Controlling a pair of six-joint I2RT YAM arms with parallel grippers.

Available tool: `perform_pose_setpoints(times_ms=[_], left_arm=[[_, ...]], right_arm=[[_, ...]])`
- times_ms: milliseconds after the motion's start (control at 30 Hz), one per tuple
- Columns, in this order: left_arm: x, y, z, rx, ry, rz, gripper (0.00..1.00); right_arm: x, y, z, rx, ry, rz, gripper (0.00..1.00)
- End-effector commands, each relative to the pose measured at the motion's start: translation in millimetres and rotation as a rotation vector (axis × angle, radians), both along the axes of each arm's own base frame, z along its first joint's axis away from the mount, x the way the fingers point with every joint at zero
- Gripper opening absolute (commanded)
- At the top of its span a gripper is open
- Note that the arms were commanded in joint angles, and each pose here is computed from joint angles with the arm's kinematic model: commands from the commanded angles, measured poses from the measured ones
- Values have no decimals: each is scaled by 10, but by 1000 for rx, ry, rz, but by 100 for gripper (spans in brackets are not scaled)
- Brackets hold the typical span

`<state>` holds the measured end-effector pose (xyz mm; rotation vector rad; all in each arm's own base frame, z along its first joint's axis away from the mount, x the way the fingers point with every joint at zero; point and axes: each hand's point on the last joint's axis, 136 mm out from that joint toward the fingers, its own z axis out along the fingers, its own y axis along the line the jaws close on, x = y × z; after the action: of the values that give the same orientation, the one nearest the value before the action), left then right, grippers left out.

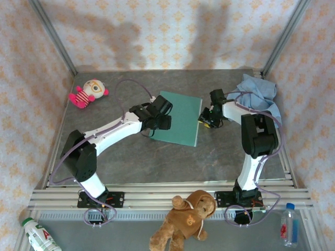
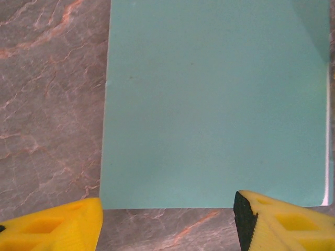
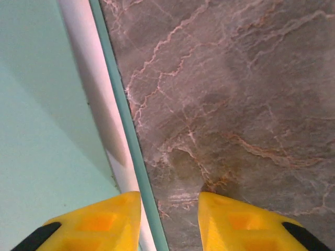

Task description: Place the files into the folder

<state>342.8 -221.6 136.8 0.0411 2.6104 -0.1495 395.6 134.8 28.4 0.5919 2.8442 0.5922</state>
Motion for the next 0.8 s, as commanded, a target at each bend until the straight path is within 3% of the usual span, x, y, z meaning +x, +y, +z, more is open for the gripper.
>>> perform_pose_setpoints(times_ms=[0, 767], left_arm=[[-17, 119, 46, -20, -9, 38, 68], [-99, 424, 17, 8, -5, 91, 69]], right_arm=[[213, 117, 57, 19, -57, 6, 35], [606, 465, -71, 14, -51, 70, 34]])
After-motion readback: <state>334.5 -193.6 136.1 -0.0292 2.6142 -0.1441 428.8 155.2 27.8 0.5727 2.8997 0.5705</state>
